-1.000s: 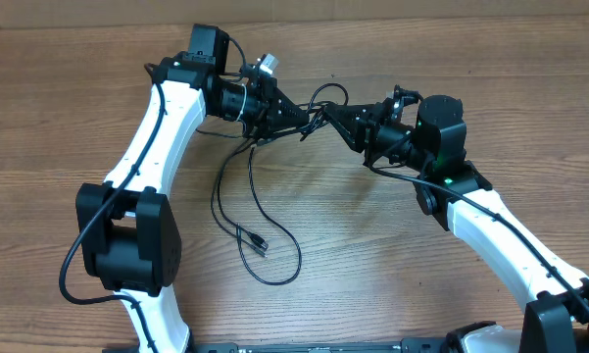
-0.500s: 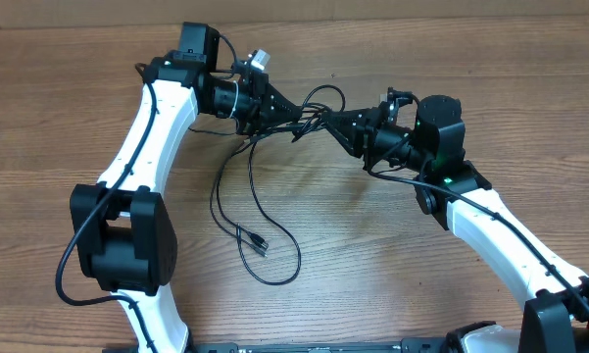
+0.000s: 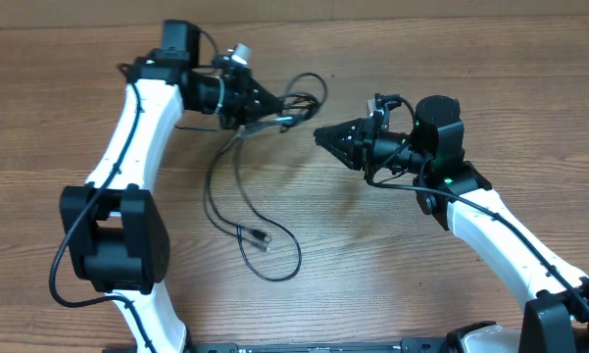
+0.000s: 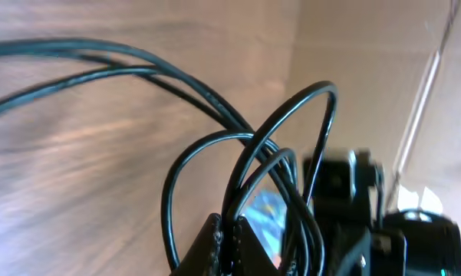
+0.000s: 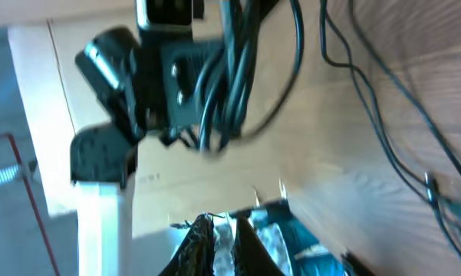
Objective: Untangle cables
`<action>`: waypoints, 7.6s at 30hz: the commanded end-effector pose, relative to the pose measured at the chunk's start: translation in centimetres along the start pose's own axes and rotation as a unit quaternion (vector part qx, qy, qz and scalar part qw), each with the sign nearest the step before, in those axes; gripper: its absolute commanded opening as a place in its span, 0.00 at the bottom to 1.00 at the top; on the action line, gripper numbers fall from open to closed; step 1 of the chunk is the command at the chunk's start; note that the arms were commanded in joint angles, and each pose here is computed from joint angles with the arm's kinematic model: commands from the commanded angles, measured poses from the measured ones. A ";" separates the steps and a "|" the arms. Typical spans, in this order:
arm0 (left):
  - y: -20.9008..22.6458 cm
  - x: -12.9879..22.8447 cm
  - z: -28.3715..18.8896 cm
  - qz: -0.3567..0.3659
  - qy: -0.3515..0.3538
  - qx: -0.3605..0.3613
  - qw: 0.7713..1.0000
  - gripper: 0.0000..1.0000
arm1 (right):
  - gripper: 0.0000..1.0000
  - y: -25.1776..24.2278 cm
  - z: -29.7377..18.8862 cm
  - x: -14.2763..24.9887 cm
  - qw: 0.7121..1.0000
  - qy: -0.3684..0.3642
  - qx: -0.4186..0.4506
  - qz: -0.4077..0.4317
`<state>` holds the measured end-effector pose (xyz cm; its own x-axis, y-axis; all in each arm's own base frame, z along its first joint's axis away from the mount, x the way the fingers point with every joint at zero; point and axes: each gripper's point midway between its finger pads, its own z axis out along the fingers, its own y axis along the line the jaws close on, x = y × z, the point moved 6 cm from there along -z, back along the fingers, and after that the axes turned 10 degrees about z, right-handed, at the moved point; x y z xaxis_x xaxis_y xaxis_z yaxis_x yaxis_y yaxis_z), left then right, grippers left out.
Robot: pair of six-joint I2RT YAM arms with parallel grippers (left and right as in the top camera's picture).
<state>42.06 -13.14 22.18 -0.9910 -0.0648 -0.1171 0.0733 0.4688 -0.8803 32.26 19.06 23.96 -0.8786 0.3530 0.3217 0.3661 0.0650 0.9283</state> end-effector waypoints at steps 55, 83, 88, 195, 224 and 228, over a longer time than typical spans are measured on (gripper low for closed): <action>-4.9 1.9 1.6 -0.062 0.065 0.097 0.991 0.04 | 0.16 1.2 -0.3 -2.2 0.993 -0.110 -0.029 0.024; -6.3 3.1 3.9 -0.037 0.091 0.099 0.990 0.04 | 0.16 0.9 -0.2 -3.0 0.990 -0.136 -0.027 0.030; -6.2 2.5 3.6 -0.028 0.081 0.102 0.991 0.04 | 0.14 0.3 -0.2 -3.0 0.991 -0.133 -0.012 0.027; -2.2 5.4 11.0 0.475 0.131 -0.320 0.810 1.00 | 0.04 -7.9 -3.4 -2.7 0.971 -0.110 0.169 0.130; -1.3 5.7 10.6 0.449 0.144 -0.340 0.813 1.00 | 0.75 -14.8 -8.6 -4.7 0.854 -0.283 0.436 0.025; -1.3 5.8 10.5 0.445 0.142 -0.341 0.816 1.00 | 0.77 -15.7 -6.4 -4.7 0.849 -0.249 0.463 -0.048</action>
<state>37.11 -23.65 16.84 -0.5557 0.7522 -0.3542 0.8125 0.5815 -0.0399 28.53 9.45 10.13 -0.6787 0.7344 0.0054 0.6819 0.6274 0.3760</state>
